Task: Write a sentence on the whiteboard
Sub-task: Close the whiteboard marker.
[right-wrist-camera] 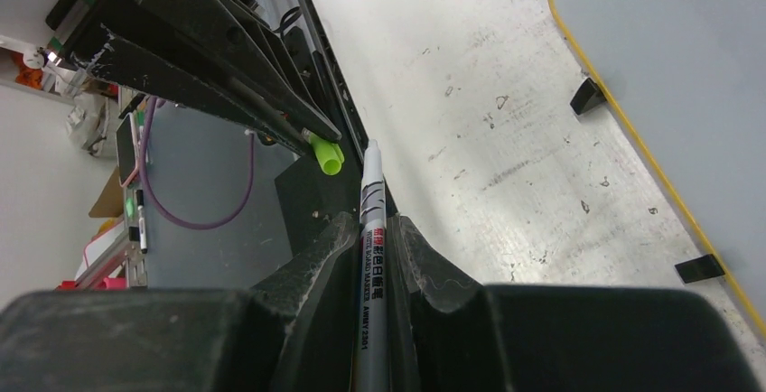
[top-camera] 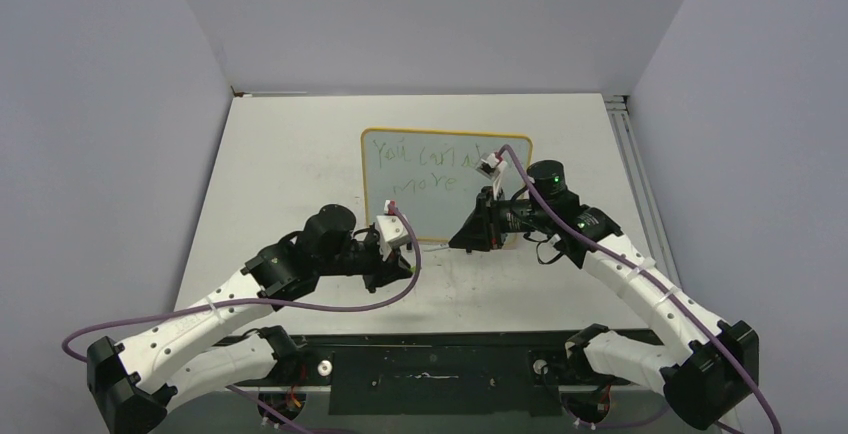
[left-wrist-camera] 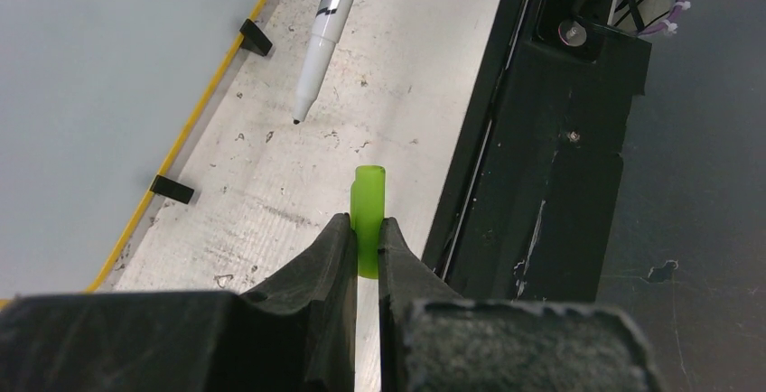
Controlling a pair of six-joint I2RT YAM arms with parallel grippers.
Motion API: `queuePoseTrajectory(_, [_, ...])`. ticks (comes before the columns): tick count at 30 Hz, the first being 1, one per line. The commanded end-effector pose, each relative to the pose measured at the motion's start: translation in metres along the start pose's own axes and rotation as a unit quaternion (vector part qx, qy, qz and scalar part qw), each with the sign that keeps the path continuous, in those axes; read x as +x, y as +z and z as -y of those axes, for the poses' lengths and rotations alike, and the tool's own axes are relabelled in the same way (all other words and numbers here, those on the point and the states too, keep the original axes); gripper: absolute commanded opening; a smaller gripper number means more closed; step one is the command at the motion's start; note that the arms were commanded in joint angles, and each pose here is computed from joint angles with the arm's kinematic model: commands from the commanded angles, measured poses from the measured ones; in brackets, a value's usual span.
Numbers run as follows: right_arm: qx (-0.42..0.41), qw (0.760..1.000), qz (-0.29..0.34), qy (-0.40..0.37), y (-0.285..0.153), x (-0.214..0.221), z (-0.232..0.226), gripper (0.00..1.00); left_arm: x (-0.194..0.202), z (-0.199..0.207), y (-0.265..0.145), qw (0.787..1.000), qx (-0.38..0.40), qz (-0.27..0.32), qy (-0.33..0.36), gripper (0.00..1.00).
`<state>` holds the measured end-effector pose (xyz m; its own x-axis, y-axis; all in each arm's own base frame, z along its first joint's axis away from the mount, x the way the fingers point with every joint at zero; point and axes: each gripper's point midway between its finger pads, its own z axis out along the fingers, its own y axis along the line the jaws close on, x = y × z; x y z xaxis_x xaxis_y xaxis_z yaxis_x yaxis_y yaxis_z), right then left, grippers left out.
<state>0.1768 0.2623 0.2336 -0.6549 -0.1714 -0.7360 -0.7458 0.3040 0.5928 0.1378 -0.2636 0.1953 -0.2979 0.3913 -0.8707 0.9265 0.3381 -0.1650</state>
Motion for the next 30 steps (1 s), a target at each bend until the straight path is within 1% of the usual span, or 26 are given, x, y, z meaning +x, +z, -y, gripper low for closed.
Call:
queuePoseTrajectory(1, [-0.026,0.999,0.004,-0.034,-0.001,-0.009,-0.01,0.05,-0.008,0.005,-0.003,1.0,0.01,0.016,0.014,0.0])
queuePoseTrajectory(9, [-0.037,0.999,-0.01,-0.037,-0.003,-0.001,-0.014,0.05,-0.008,0.004,-0.002,1.0,0.009,0.015,0.014,0.0])
queuePoseTrajectory(30, [-0.074,0.996,-0.024,-0.047,0.004,0.004,-0.027,0.05,-0.008,0.007,-0.001,1.0,0.018,0.013,0.014,0.0])
